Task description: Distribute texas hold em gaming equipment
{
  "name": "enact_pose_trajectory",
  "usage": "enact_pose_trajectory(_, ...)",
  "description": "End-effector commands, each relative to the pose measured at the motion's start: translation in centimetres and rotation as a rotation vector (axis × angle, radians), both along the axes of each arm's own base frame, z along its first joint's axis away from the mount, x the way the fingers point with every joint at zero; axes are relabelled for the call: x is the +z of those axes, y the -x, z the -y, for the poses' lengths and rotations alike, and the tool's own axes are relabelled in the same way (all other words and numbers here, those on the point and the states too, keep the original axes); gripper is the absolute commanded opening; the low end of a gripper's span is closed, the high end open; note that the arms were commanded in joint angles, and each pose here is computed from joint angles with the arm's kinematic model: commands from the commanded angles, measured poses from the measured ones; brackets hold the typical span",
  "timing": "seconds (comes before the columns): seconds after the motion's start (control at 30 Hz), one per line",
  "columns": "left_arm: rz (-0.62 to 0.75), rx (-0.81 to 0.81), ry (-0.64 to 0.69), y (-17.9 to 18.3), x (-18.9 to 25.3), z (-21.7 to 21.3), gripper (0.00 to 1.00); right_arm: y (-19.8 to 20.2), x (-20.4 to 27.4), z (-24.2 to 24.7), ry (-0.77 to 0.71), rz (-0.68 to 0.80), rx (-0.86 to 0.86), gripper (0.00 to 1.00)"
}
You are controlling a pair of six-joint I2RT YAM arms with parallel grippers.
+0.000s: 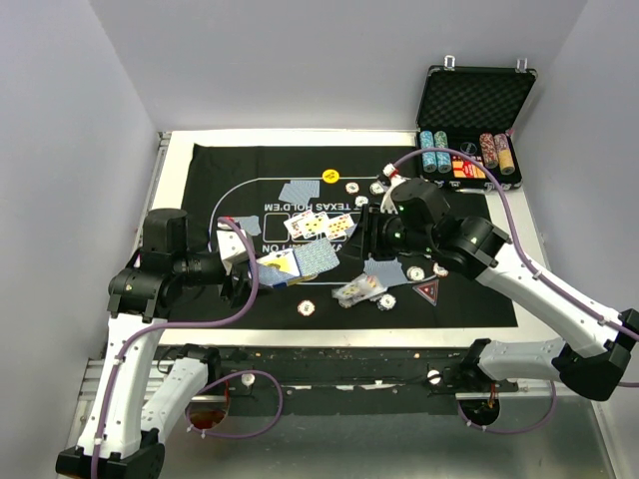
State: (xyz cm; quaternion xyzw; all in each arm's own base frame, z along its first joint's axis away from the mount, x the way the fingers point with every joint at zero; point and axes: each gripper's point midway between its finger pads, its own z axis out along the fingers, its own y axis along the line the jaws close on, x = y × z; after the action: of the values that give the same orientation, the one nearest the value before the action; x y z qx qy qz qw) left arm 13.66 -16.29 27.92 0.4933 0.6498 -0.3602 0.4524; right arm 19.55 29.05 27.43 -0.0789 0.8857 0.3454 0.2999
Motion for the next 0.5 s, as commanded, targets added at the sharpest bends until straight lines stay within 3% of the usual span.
enact_pose_trajectory(0.0, 0.014, -0.035, 0.057, 0.4, 0.3, 0.6, 0.19, 0.1, 0.7, -0.8, -0.046, 0.002, 0.016, 0.52)
enact_pose_trajectory(0.27, 0.014, -0.031, 0.04, 1.2, -0.7, 0.2, 0.19, -1.6, -0.5, 1.9, 0.078, 0.046, -0.121, 0.52)
enact_pose_trajectory(0.47, 0.004, -0.034, 0.041, 1.4, -0.8, 0.2, 0.19, -3.9, -7.9, 6.9, 0.339, 0.033, -0.328, 0.65)
